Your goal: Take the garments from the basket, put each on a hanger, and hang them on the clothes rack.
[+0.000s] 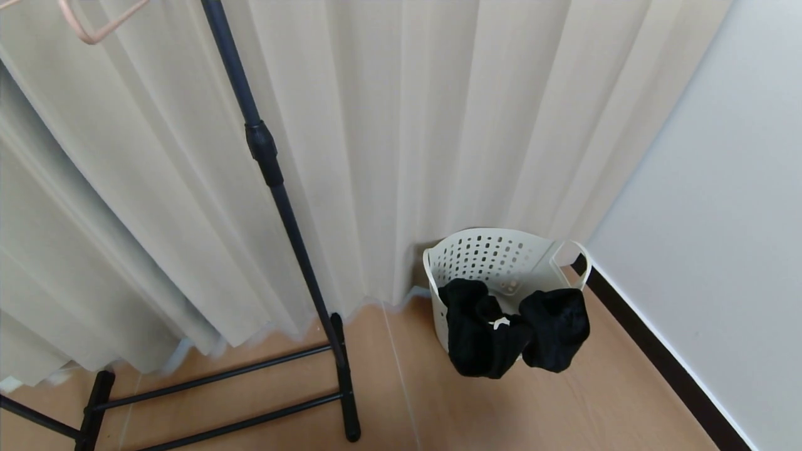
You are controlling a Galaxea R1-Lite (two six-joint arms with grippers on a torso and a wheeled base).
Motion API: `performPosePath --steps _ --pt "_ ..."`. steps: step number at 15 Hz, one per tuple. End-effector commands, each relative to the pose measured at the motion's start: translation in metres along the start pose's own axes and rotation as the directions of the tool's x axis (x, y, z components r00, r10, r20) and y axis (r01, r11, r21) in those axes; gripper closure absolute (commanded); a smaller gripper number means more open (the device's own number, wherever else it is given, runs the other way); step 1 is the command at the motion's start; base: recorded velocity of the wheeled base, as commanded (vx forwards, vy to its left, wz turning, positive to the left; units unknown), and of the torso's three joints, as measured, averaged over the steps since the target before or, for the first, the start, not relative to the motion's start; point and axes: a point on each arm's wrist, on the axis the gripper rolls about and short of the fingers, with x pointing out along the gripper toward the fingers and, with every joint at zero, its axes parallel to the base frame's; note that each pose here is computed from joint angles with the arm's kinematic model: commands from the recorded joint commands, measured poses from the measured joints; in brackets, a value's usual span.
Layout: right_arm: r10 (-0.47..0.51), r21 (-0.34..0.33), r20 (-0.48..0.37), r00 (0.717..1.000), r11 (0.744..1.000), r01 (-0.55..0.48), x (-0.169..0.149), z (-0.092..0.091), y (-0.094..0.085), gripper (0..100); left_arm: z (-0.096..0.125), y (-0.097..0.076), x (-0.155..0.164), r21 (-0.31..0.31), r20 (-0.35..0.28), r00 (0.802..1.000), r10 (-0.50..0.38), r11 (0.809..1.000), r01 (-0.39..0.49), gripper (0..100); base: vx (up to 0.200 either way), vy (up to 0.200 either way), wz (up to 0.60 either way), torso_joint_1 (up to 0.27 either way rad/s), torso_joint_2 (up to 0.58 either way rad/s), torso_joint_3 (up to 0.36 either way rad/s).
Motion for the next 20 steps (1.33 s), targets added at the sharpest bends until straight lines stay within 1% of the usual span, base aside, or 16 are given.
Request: performPosePath --steps 1,12,16,17,18,19,20 --pt "0.0 0.0 0.0 1.0 1.0 0.0 0.0 0.0 0.0 0 0.0 0.0 0.0 -0.001 0.0 1.0 0.0 1.0 0.0 0 0.0 0.0 0.0 0.002 0.01 -0.193" --pt "-0.001 0.001 0.001 1.0 1.0 0.001 0.0 0.0 0.0 0 0.0 0.0 0.0 -0.003 0.0 1.0 0.0 1.0 0.0 0 0.0 0.0 0.0 0.002 0.0 -0.198" --pt "0.006 -0.021 -0.006 1.0 1.0 -0.006 0.0 -0.001 0.0 0 0.0 0.0 0.0 -0.007 0.0 1.0 0.0 1.0 0.0 0 0.0 0.0 0.0 0.005 0.0 -0.193" --pt "0.011 -0.02 -0.032 0.999 1.0 -0.012 0.001 -0.002 0.0 0 0.0 0.0 0.0 -0.007 0.0 1.0 0.0 1.0 0.0 0 0.0 0.0 0.0 0.002 0.0 -0.11" --pt "0.022 -0.014 -0.086 0.996 1.0 -0.024 0.004 -0.003 0.0 0 0.0 0.0 0.0 -0.007 0.0 1.0 0.0 1.0 0.0 0 0.0 0.0 0.0 0.007 0.01 -0.051" --pt "0.024 -0.012 -0.11 0.994 1.0 -0.026 0.007 -0.003 -0.001 0 0.0 0.0 0.0 -0.009 0.0 1.0 0.0 1.0 0.0 0 0.0 0.0 0.0 0.0 0.0 0.0" --pt "0.032 -0.008 -0.173 0.984 0.999 -0.034 0.012 -0.003 -0.001 0 0.0 0.0 0.0 -0.009 0.0 1.0 0.0 1.0 0.0 0 0.0 0.0 0.0 0.0 0.0 0.0"
